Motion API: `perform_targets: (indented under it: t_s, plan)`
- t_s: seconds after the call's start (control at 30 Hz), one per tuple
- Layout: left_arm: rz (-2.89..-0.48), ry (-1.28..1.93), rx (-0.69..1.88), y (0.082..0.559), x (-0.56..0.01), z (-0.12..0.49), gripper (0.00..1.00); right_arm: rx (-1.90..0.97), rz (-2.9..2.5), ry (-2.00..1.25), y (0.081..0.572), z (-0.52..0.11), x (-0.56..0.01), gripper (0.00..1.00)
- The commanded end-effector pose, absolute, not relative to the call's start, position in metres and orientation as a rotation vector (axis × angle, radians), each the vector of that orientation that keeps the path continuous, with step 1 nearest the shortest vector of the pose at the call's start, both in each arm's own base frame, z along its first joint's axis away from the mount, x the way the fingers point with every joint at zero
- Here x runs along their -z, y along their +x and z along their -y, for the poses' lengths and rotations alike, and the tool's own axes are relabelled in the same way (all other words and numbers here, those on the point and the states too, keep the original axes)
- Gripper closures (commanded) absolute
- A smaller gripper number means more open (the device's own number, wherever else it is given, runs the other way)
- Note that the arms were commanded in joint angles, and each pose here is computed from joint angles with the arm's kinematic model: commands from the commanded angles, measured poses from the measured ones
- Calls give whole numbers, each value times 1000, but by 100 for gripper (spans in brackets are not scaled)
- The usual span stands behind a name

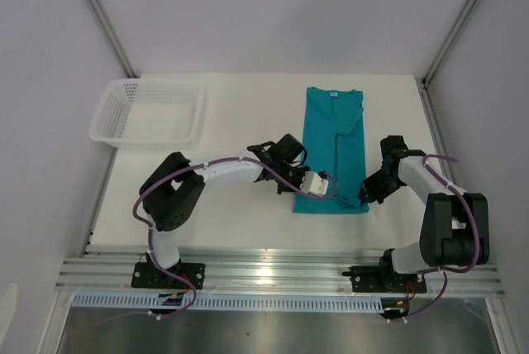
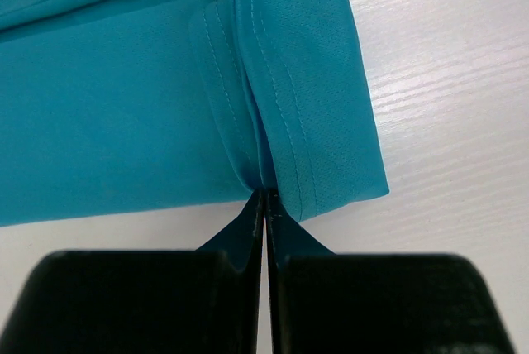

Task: Roll the t-shirts
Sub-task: Roll the tshirt

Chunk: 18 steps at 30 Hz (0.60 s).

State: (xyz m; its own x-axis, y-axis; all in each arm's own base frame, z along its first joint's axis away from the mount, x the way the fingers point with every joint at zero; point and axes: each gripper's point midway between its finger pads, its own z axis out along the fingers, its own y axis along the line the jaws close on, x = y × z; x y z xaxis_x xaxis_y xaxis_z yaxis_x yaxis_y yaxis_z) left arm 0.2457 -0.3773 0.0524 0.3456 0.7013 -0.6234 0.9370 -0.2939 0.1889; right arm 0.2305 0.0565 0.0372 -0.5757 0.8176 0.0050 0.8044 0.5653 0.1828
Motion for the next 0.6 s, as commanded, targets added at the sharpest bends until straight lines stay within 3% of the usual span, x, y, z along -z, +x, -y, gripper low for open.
perform_targets:
  t_s: [0.0, 0.3, 0.47, 0.57]
  plan:
    - [-1411, 2047, 573, 260, -65, 384, 99, -302, -2699, 1363, 247, -59, -42, 90]
    - [-1382, 2022, 579, 269, -64, 396, 99, -250, -2667, 1419, 256, -38, -32, 78]
    - [-1417, 2030, 556, 273, -54, 394, 99, -279, -2635, 1413, 264, -32, -38, 66]
    - [-1432, 2030, 555, 273, -52, 393, 99, -257, -2613, 1378, 270, -26, -47, 66]
